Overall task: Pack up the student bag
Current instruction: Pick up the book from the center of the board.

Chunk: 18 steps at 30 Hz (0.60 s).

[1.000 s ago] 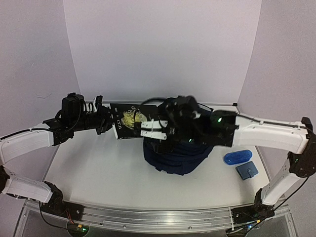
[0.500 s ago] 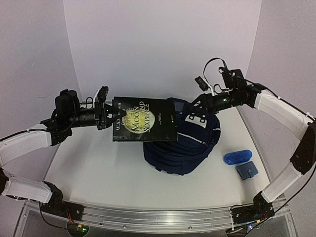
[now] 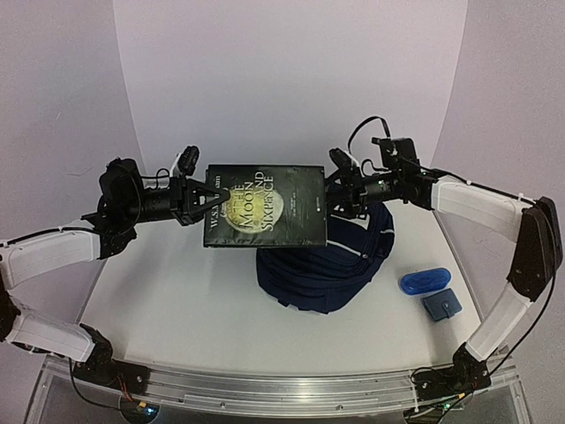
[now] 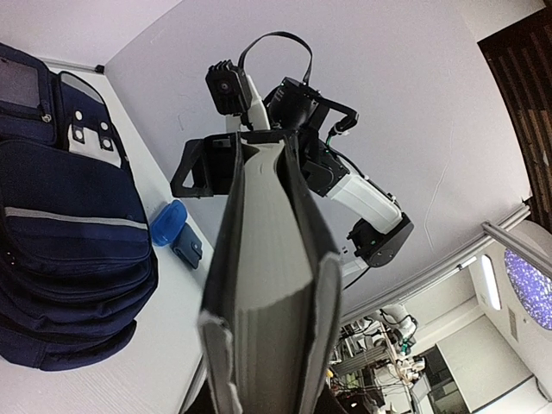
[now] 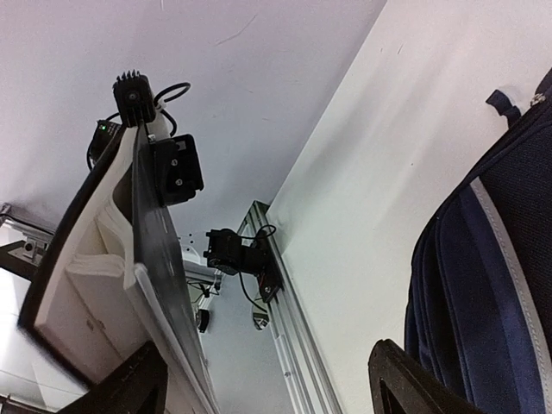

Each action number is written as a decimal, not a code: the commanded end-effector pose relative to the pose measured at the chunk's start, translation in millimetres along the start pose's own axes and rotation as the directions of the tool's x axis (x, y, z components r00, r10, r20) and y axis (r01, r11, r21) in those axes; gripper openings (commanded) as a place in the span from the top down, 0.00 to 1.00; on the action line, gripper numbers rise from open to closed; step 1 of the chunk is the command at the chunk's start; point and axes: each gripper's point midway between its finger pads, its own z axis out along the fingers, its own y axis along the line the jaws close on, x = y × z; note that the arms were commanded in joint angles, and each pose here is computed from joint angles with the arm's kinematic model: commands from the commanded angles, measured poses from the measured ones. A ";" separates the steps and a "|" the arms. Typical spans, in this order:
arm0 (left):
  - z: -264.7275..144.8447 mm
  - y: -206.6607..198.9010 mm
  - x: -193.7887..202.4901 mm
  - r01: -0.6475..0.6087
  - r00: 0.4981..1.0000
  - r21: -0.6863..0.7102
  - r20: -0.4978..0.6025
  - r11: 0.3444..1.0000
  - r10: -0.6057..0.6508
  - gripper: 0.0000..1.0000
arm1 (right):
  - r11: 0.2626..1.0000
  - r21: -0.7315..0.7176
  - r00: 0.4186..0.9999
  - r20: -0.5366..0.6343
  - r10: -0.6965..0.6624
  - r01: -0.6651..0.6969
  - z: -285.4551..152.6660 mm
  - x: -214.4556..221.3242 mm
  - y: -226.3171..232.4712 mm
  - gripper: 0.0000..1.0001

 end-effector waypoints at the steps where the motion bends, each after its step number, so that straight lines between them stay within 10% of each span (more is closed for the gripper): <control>1: 2.6 -51.3 -22.0 -0.164 0.984 0.148 0.095 0.975 0.151 1.00 | 0.988 -0.149 0.991 -0.125 -0.051 0.032 38.9 26.6 36.7 0.16; 18: -1.6 -23.2 -41.9 -0.077 0.971 0.041 0.230 0.996 0.066 1.00 | 0.988 -0.106 0.992 0.061 -0.106 0.112 -36.1 0.8 46.9 0.02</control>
